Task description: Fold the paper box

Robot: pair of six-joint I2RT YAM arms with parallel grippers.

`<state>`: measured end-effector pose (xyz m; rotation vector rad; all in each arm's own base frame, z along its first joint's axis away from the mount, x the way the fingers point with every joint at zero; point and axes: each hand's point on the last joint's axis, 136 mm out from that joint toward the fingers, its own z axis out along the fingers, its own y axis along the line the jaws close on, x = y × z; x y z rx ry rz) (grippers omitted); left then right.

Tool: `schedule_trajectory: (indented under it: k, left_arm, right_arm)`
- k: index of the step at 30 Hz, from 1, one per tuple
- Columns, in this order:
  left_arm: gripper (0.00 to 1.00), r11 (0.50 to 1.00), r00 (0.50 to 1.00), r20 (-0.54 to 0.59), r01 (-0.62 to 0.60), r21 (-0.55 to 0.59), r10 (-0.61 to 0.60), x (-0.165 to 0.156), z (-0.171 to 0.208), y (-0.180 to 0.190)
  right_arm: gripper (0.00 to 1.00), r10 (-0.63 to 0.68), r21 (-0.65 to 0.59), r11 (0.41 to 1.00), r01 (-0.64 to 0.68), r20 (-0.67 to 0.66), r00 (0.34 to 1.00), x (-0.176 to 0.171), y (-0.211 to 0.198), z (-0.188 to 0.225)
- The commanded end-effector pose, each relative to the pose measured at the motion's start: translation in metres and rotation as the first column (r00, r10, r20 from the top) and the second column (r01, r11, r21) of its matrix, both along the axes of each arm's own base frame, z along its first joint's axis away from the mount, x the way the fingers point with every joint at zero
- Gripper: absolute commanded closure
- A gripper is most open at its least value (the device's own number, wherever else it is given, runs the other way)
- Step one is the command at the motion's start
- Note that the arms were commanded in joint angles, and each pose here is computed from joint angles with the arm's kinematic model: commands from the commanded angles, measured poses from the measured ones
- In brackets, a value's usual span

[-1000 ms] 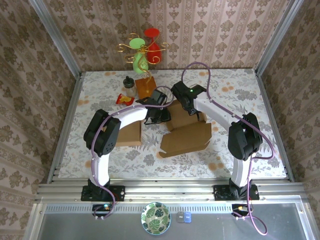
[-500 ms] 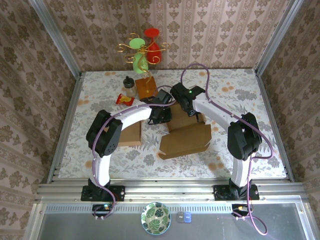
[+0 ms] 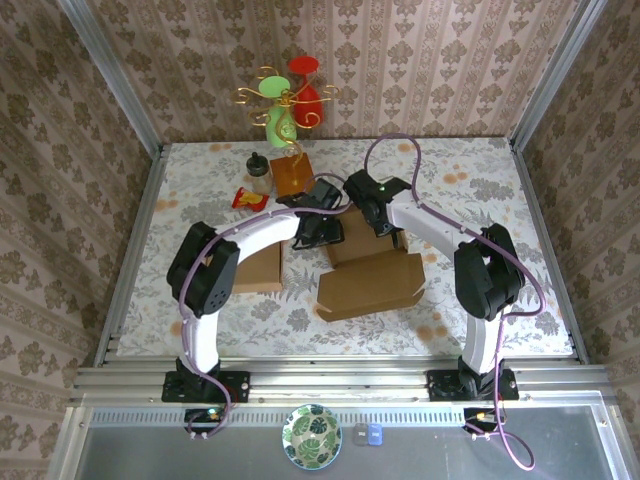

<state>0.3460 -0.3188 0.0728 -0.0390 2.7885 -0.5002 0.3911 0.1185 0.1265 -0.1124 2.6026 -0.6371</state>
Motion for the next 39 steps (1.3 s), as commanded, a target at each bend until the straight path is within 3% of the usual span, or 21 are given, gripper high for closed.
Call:
schedule_trajectory:
  k: [1,10,19,22,27,34,39]
  left_arm:
    - [0.47,0.998,0.999,0.029,0.029,-0.063,-0.027,-0.006,0.033,-0.002]
    - [0.43,0.990,0.999,0.022,0.046,-0.134,-0.043,-0.013,0.057,0.000]
    - [0.45,0.990,0.986,0.163,0.066,-0.122,-0.045,-0.005,0.097,0.024]
    - [0.46,0.989,0.978,0.203,0.084,-0.121,-0.058,-0.006,0.106,0.032]
    - [0.49,0.985,0.976,0.209,0.097,-0.144,-0.066,-0.014,0.103,0.045]
    - [0.58,0.981,0.994,0.096,0.076,-0.178,-0.060,-0.041,0.064,0.056]
    - [0.63,0.965,0.998,0.007,0.067,-0.254,-0.067,-0.058,0.034,0.038]
  right_arm:
    - [1.00,-0.018,0.055,0.998,0.019,-0.004,1.000,-0.002,0.000,-0.003]
    - [1.00,-0.105,0.115,0.986,0.118,-0.106,0.989,-0.010,-0.015,-0.028]
    - [1.00,-0.293,0.204,0.915,0.347,-0.256,0.921,-0.029,-0.047,-0.060]
    - [1.00,-0.388,0.268,0.835,0.480,-0.330,0.860,-0.042,-0.060,-0.076]
    - [1.00,-0.518,0.373,0.643,0.669,-0.431,0.739,-0.062,-0.074,-0.092]
    - [1.00,-0.619,0.433,0.380,0.817,-0.538,0.573,-0.082,-0.069,-0.106]
    - [1.00,-0.657,0.434,0.213,0.875,-0.599,0.457,-0.097,-0.056,-0.114]
